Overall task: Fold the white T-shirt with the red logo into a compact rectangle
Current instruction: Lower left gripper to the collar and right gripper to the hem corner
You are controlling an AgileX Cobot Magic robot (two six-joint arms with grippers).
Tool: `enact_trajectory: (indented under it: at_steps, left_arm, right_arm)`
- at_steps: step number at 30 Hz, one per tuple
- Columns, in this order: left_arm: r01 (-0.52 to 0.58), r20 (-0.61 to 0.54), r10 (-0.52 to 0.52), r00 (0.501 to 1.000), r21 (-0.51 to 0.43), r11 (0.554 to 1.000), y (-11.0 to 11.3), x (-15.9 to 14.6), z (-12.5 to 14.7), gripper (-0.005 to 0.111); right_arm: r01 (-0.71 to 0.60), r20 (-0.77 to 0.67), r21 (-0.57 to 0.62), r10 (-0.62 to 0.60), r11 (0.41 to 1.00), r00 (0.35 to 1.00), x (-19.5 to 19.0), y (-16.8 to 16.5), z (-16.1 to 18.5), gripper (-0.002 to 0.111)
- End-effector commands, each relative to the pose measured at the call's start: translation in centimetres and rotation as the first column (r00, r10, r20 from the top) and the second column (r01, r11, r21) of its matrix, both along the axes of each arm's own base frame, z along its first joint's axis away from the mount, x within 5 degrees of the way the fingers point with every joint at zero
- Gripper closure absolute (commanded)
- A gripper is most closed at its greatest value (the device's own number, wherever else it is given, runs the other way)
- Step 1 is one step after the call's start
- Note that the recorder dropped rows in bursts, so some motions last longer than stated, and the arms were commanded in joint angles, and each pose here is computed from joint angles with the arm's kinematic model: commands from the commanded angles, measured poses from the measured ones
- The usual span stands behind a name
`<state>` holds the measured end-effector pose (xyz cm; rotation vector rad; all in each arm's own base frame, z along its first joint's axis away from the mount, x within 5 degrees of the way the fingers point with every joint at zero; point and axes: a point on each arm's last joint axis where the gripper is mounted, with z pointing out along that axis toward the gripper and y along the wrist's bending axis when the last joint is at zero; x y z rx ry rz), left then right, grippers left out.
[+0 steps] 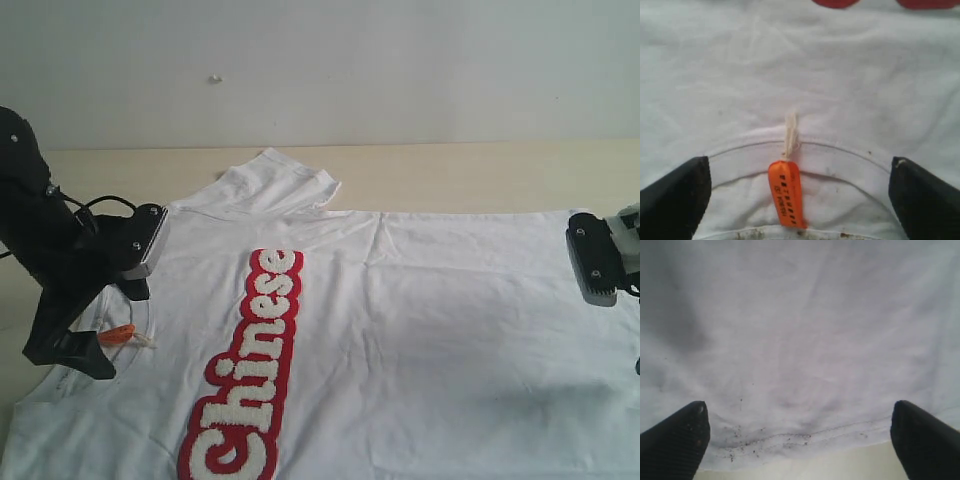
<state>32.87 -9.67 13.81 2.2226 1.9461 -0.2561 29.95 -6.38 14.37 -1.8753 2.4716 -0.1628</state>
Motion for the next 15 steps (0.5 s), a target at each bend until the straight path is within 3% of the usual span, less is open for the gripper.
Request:
enact_trajectory:
  at_steps: [1, 15]
  left_arm:
    - [0.002, 0.011, -0.002, 1.0, 0.0, 1.0, 0.0, 0.3, -0.1, 0.015]
    - [-0.003, 0.01, 0.003, 1.0, -0.005, 1.0, 0.0, 0.3, -0.1, 0.015]
  right_arm:
    - [-0.038, -0.053, -0.025, 0.037, 0.999, 0.998, 0.0, -0.7, -0.8, 0.02]
    - [-0.037, -0.107, -0.011, 0.036, 0.999, 0.994, 0.0, -0.7, -2.7, 0.022]
